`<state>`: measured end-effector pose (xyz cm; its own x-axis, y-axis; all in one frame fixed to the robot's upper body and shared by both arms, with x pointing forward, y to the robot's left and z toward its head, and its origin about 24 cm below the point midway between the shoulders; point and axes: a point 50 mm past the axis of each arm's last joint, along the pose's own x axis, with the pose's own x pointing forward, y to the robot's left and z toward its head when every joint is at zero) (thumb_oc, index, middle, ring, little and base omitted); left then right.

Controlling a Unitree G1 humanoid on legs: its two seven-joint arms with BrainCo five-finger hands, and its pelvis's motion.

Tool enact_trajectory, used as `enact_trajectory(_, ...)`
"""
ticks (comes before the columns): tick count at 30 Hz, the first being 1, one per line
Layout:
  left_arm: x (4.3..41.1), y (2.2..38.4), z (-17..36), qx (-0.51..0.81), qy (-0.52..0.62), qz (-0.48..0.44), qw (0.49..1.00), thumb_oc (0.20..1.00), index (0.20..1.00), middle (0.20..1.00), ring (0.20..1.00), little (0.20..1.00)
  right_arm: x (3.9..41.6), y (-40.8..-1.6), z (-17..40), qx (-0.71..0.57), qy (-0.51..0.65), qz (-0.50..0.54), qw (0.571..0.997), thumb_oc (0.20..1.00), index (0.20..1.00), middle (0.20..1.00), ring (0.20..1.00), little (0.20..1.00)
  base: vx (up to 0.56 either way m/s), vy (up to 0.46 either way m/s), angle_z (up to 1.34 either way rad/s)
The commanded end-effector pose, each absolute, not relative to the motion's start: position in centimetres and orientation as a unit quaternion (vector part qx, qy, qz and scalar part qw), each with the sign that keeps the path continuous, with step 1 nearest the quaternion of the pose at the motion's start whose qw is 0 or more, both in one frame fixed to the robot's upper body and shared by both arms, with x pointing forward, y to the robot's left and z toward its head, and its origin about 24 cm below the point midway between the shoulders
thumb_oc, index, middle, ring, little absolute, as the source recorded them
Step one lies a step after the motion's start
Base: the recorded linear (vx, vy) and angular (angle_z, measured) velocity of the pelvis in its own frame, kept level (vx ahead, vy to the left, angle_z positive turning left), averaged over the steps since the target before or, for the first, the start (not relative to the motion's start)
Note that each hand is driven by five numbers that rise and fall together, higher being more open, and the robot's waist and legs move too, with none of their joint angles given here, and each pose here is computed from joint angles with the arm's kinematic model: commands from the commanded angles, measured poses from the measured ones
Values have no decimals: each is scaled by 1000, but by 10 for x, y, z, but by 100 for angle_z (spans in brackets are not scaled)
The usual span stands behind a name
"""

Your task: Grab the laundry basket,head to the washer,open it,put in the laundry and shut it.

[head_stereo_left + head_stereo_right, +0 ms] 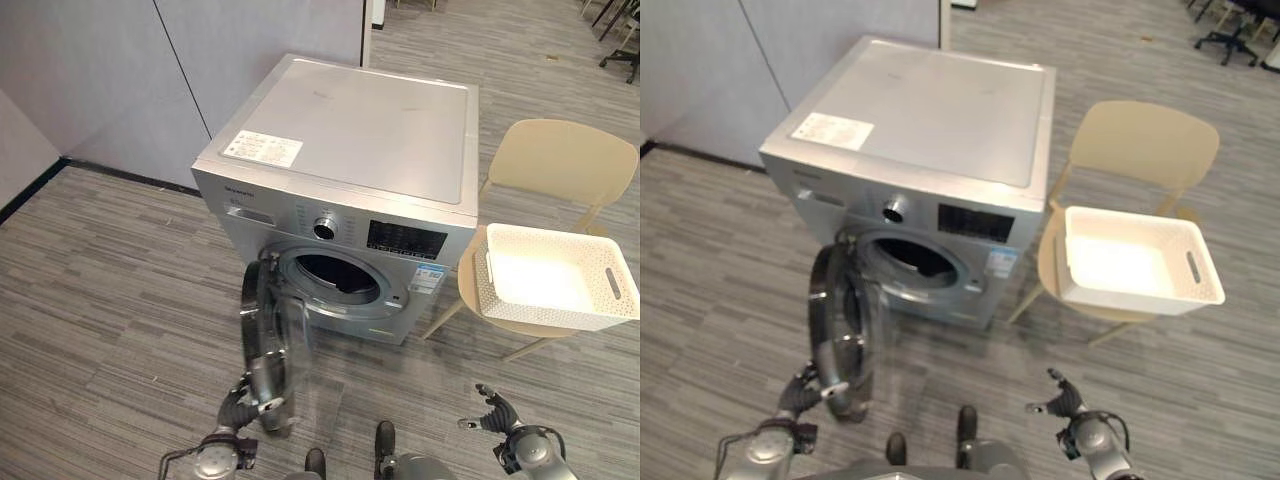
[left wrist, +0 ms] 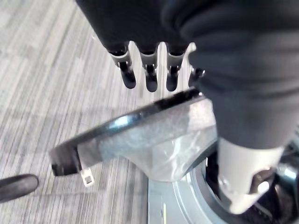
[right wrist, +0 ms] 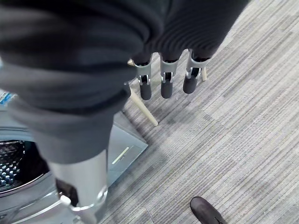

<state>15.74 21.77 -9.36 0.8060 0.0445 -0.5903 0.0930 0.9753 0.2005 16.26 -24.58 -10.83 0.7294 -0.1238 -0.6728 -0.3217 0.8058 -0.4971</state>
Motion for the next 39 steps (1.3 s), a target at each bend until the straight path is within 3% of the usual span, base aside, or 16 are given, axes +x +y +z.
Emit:
enact_trajectory(1,208,202,-56,119,199,-52,971,1000,1000,1000,1000,1000,179,-245,-95,-333,318,57,886,1000,1000,1000,1000,1000,-80,-26,-27)
enact_trajectory(2,208,202,-56,119,198,-52,971,1000,1000,1000,1000,1000,180,-245,-95,-333,318,56,886,1000,1000,1000,1000,1000,-191,-47,-50)
enact_trajectory(5,248,190,-34,159,140,-51,976,1000,1000,1000,1000,1000,191,-242,-89,-343,298,59,889,1000,1000,1000,1000,1000,-171,-23,-59)
enact_trajectory(6,281,191,-12,219,97,-30,970,1000,1000,1000,1000,1000,197,-242,-84,-350,286,60,890,1000,1000,1000,1000,1000,-130,-12,-53)
enact_trajectory(7,281,191,-12,219,96,-30,970,1000,1000,1000,1000,1000,197,-241,-84,-350,285,59,890,1000,1000,1000,1000,1000,-229,-34,-42)
enact_trajectory(8,316,205,15,270,68,18,960,1000,1000,1000,1000,1000,203,-242,-77,-350,268,57,896,1000,1000,1000,1000,1000,-110,-24,-41)
enact_trajectory(12,361,244,72,344,38,96,933,1000,1000,1000,1000,1000,203,-245,-71,-343,252,54,903,1000,1000,1000,1000,1000,-78,-24,-11)
enact_trajectory(14,377,258,108,394,12,120,911,1000,1000,1000,1000,1000,200,-244,-72,-328,249,49,910,1000,1000,1000,1000,1000,-31,-19,0)
enact_trajectory(17,377,253,113,410,-9,109,905,1000,1000,1000,1000,1000,197,-244,-75,-319,253,45,912,1000,1000,1000,1000,1000,20,-5,12)
enact_trajectory(22,351,229,74,374,-14,50,926,1000,1000,1000,1000,1000,183,-246,-87,-293,286,24,912,1000,1000,1000,1000,1000,60,10,17)
enact_trajectory(24,309,225,27,306,37,29,951,1000,1000,1000,1000,1000,181,-248,-90,-288,297,8,910,1000,1000,1000,1000,1000,122,16,1)
enact_trajectory(25,309,225,27,307,37,29,951,1000,1000,1000,1000,1000,181,-248,-90,-288,297,8,910,1000,1000,1000,1000,1000,121,11,-5)
enact_trajectory(27,264,235,-14,250,112,33,961,1000,1000,1000,1000,1000,183,-253,-90,-293,305,-7,906,1000,1000,1000,1000,1000,114,-2,8)
enact_trajectory(29,248,240,-27,226,139,41,963,1000,1000,1000,1000,1000,183,-256,-90,-291,309,-17,905,1000,1000,1000,1000,1000,95,-11,4)
enact_trajectory(35,158,266,-90,182,315,75,929,1000,1000,1000,1000,1000,180,-263,-92,-275,325,-43,904,1000,1000,1000,1000,1000,82,9,7)
enact_trajectory(39,132,270,-108,173,373,85,907,1000,1000,1000,1000,1000,180,-262,-93,-270,326,-43,905,1000,1000,1000,1000,1000,29,13,7)
